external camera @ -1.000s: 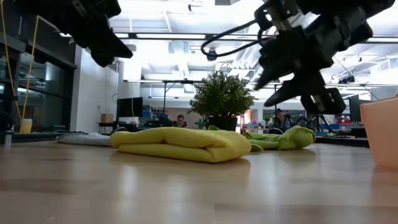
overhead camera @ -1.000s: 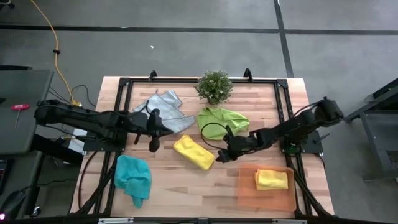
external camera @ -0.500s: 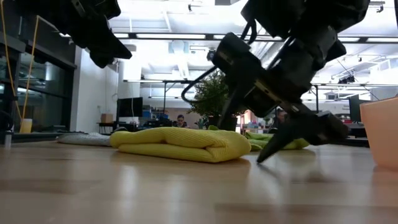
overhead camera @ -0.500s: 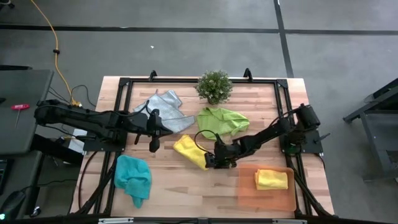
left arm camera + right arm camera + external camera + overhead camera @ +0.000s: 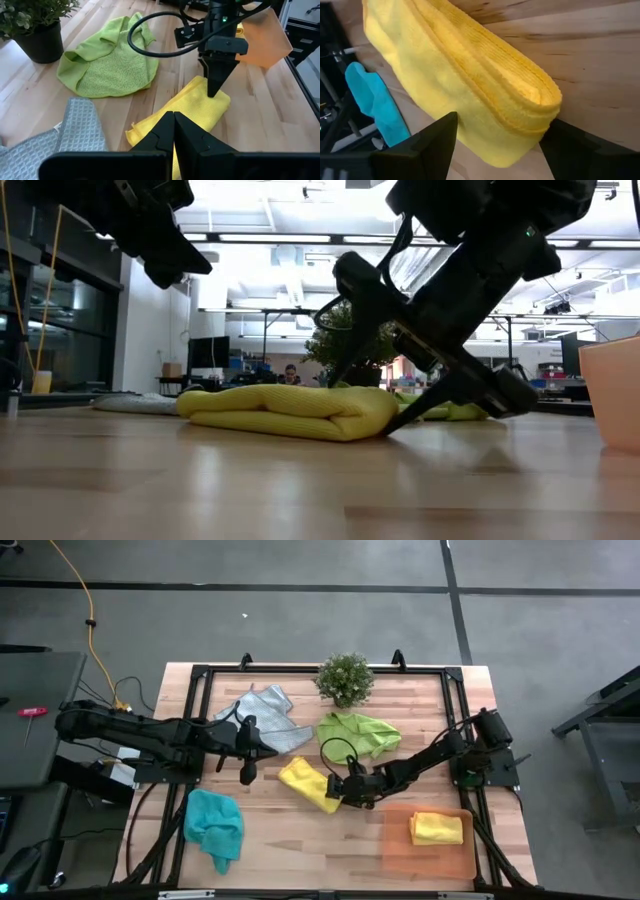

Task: Fold microfiber towels
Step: Put the folded yellow microfiber towel into the orange bin

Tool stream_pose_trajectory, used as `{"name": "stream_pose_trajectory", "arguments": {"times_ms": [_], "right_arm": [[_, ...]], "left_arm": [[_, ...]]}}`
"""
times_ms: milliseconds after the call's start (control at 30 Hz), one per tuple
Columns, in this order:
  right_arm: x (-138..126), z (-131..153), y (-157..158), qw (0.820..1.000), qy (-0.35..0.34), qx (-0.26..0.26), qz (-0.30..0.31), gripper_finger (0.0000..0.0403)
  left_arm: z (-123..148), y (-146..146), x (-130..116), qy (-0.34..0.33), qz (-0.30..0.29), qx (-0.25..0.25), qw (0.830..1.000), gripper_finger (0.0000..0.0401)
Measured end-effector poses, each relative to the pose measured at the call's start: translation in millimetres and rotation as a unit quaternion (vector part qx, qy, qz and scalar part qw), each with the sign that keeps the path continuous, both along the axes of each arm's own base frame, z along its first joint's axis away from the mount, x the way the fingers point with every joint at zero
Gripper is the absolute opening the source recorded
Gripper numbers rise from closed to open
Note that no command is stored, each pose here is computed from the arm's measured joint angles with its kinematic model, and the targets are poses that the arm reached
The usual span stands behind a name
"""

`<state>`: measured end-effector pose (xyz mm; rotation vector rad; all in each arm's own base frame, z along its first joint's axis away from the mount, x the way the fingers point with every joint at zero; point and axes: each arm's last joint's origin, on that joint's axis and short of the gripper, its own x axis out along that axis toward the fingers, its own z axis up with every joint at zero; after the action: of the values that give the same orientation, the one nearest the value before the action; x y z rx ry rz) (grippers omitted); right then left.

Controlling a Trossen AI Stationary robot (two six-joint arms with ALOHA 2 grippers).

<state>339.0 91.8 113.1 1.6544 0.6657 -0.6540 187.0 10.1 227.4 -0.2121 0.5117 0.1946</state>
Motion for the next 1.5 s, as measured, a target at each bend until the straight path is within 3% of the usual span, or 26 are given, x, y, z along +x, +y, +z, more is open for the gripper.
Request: {"name": "stream_pose_trajectory", "arguments": {"times_ms": [133,333,400,600,767,1200,1500], "right_arm": [[0,0,-2,1.000,0.002,-0.010,0.007,0.0206],[-3,4,-5,0.994,0.004,-0.064,0.090,0.0038],[-5,15,-5,0.988,-0.011,-0.074,0.135,0.0015],[-20,52,6,0.960,-0.047,-0.031,0.274,0.0005],[-44,75,28,0.941,-0.038,0.022,0.335,0.0003],[-114,110,67,0.962,0.064,0.046,0.261,0.0001],[-157,128,85,0.957,0.103,0.091,0.256,0.0000]], "left_arm": [[0,0,0,0.000,0.000,-0.001,1.000,0.0000],[0,0,0,-0.003,0.000,-0.001,1.000,0.0000],[1,0,1,-0.007,0.000,0.000,1.000,0.0000],[6,0,3,-0.035,0.001,0.000,0.999,0.0000],[9,1,4,-0.051,0.015,-0.011,0.999,0.0000],[10,2,5,-0.061,0.038,-0.007,0.997,0.0000],[11,2,5,-0.067,0.040,-0.006,0.997,0.0000]]}}
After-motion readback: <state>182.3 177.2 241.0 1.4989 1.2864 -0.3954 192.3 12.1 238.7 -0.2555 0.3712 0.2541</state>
